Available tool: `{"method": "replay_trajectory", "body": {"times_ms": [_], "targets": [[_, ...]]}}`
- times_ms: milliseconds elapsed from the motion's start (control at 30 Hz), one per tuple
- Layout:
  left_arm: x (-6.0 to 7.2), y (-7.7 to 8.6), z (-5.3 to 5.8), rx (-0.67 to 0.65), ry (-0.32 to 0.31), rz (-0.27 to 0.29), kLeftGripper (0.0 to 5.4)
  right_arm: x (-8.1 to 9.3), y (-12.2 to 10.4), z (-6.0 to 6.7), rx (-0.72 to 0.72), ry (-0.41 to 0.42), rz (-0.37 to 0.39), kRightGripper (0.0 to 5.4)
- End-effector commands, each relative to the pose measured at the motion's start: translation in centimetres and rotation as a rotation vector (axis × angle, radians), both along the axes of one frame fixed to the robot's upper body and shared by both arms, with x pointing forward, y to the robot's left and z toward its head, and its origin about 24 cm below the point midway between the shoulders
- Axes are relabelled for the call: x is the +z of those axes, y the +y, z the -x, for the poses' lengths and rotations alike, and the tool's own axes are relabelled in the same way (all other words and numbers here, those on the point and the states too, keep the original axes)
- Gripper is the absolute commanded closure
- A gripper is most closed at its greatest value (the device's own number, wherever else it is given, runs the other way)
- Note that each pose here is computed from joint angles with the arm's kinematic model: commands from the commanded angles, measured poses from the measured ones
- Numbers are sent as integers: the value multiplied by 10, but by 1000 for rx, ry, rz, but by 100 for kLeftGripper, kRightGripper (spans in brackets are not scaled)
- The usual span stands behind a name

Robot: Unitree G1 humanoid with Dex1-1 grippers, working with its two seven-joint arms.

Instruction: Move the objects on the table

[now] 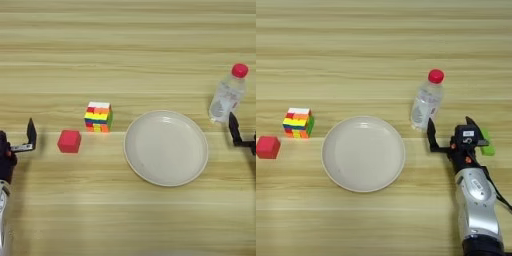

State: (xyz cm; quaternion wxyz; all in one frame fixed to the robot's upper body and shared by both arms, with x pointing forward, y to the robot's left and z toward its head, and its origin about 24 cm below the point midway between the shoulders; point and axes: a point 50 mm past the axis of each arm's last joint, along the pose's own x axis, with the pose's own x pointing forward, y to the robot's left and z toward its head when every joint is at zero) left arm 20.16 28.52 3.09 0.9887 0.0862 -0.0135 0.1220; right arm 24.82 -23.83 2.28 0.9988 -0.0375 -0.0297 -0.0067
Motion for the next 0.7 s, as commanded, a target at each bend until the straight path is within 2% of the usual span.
{"method": "replay_trajectory", "body": {"times_ms": [33,200,433,700], "targets": [[-5,5,-4,12,9,-4,3,2,1,-3,4,-9,2,0],[-25,4,-10,14,83,-18,3,2,1,-2,2,-10,2,0],[-43,-7,-17,-39,130,-5,3,2,-1,0,-5,-11,4,0],[-51,-22,-20,-124,140,-20,3,2,-1,0,-5,-12,5,0]]}}
